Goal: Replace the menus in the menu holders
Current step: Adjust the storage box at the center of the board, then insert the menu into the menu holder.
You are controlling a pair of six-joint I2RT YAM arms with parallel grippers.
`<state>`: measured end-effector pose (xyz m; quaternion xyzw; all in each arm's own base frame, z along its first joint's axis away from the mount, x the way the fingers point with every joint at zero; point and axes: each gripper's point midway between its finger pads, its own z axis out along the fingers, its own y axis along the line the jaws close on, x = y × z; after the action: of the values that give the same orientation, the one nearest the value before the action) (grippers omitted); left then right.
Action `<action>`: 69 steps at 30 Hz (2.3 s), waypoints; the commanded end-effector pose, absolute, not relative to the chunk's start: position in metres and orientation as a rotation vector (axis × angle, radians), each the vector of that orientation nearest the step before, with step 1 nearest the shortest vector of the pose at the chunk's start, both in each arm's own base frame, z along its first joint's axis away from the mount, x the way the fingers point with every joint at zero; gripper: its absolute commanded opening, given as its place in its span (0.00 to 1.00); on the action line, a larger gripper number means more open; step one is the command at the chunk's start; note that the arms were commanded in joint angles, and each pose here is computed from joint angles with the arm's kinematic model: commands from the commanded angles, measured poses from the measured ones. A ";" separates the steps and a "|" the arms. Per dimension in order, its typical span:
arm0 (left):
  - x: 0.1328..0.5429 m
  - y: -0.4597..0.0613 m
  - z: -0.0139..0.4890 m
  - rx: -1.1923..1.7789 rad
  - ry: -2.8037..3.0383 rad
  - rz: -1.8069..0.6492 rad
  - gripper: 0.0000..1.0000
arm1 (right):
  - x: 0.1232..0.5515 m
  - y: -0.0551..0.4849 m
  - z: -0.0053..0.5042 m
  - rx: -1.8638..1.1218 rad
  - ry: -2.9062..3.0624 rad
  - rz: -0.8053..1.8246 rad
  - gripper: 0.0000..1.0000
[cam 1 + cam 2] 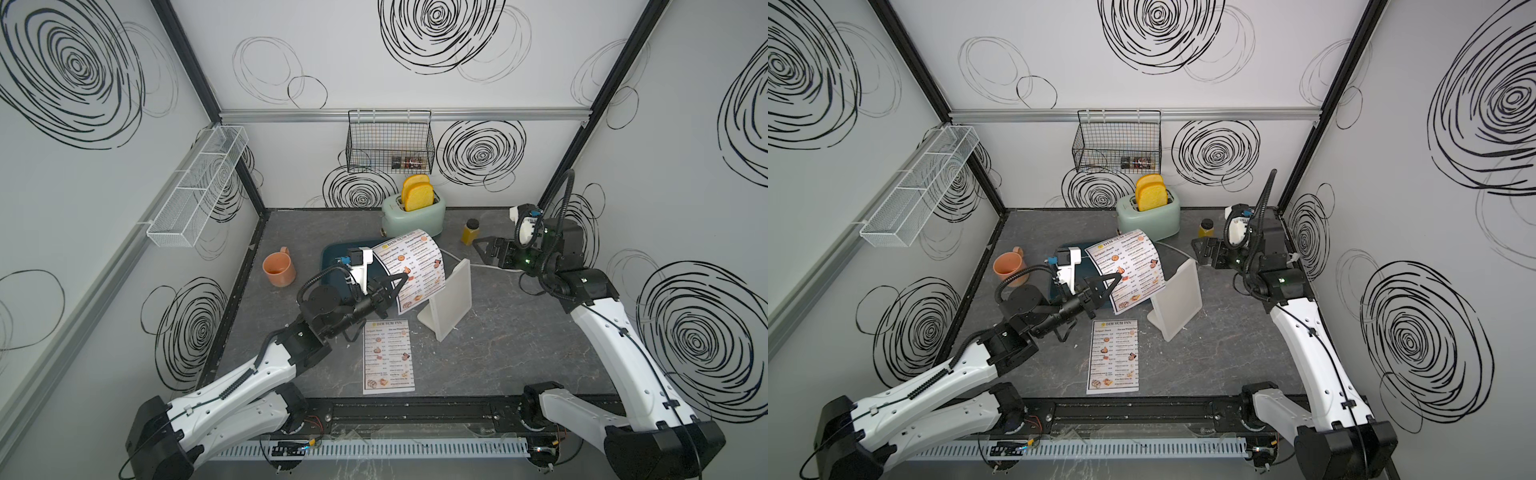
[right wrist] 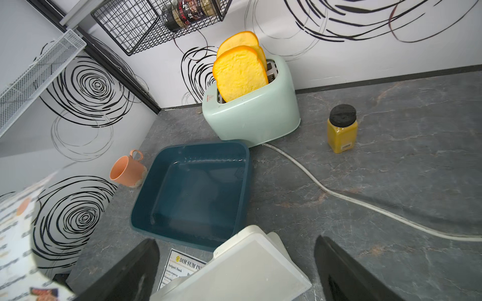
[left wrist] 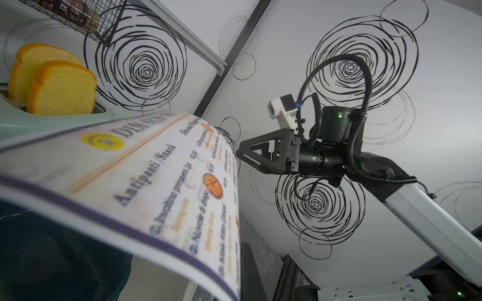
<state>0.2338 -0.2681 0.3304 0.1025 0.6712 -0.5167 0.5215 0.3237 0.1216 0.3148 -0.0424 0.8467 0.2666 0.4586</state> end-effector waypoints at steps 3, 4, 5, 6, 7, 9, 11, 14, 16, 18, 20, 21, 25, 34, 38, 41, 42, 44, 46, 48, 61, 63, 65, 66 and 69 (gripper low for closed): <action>0.241 -0.257 0.349 0.186 1.493 -1.197 0.00 | 0.320 0.118 0.321 -0.088 2.055 0.639 0.97; 0.241 -0.257 0.347 0.183 1.497 -1.193 0.00 | 0.320 0.118 0.321 -0.087 2.056 0.639 0.97; 0.242 -0.257 0.345 0.179 1.500 -1.189 0.00 | 0.319 0.118 0.321 -0.086 2.056 0.639 0.96; 0.242 -0.257 0.344 0.178 1.502 -1.189 0.00 | 0.319 0.118 0.321 -0.087 2.054 0.638 0.96; 0.242 -0.256 0.343 0.172 1.503 -1.188 0.00 | 0.319 0.118 0.321 -0.087 2.053 0.639 0.96; 0.243 -0.256 0.339 0.166 1.511 -1.186 0.00 | 0.319 0.118 0.321 -0.088 2.054 0.639 0.96; 0.244 -0.257 0.335 0.162 1.521 -1.183 0.00 | 0.319 0.117 0.322 -0.086 2.050 0.638 0.96; 0.244 -0.258 0.331 0.164 1.534 -1.185 0.00 | 0.319 0.118 0.322 -0.092 2.050 0.637 0.96; 0.244 -0.260 0.327 0.168 1.544 -1.184 0.00 | 0.319 0.117 0.323 -0.091 2.047 0.636 0.96; 0.243 -0.261 0.326 0.177 1.548 -1.190 0.00 | 0.319 0.117 0.323 -0.094 2.049 0.636 0.96; 0.243 -0.262 0.324 0.176 1.551 -1.194 0.00 | 0.318 0.118 0.322 -0.096 2.051 0.636 0.96; 0.242 -0.262 0.325 0.178 1.550 -1.197 0.00 | 0.318 0.117 0.323 -0.095 2.049 0.635 0.96; 0.240 -0.259 0.336 0.165 1.504 -1.212 0.00 | 0.318 0.118 0.321 -0.097 2.053 0.637 0.96; 0.239 -0.263 0.332 0.165 1.517 -1.228 0.00 | 0.317 0.116 0.322 -0.096 2.050 0.626 0.96; 0.239 -0.263 0.329 0.164 1.529 -1.228 0.00 | 0.317 0.116 0.322 -0.097 2.052 0.621 0.96; 0.238 -0.263 0.332 0.159 1.523 -1.234 0.00 | 0.317 0.115 0.321 -0.095 2.054 0.620 0.96; 0.238 -0.263 0.332 0.159 1.522 -1.235 0.00 | 0.316 0.115 0.322 -0.096 2.053 0.620 0.96; 0.238 -0.263 0.332 0.157 1.526 -1.231 0.00 | 0.316 0.115 0.322 -0.094 2.052 0.618 0.96; 0.238 -0.264 0.329 0.158 1.537 -1.224 0.00 | 0.316 0.115 0.322 -0.095 2.051 0.616 0.96; 0.238 -0.264 0.325 0.155 1.546 -1.218 0.00 | 0.316 0.115 0.323 -0.096 2.050 0.615 0.96; 0.241 -0.264 0.308 0.129 1.617 -1.177 0.00 | 0.314 0.112 0.325 -0.092 2.043 0.600 0.96; 0.242 -0.263 0.307 0.123 1.624 -1.170 0.00 | 0.314 0.112 0.325 -0.092 2.043 0.598 0.96; 0.242 -0.262 0.307 0.115 1.624 -1.164 0.00 | 0.313 0.111 0.325 -0.092 2.043 0.596 0.96; 0.242 -0.261 0.308 0.107 1.619 -1.161 0.00 | 0.313 0.111 0.326 -0.092 2.040 0.595 0.96; 0.242 -0.256 0.313 0.089 1.605 -1.154 0.00 | 0.313 0.111 0.326 -0.091 2.040 0.592 0.96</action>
<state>0.2427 -0.2631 0.3024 0.0541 0.6909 -0.4829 0.5353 0.3176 0.1126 0.3238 -0.0323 0.8403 0.2503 0.4798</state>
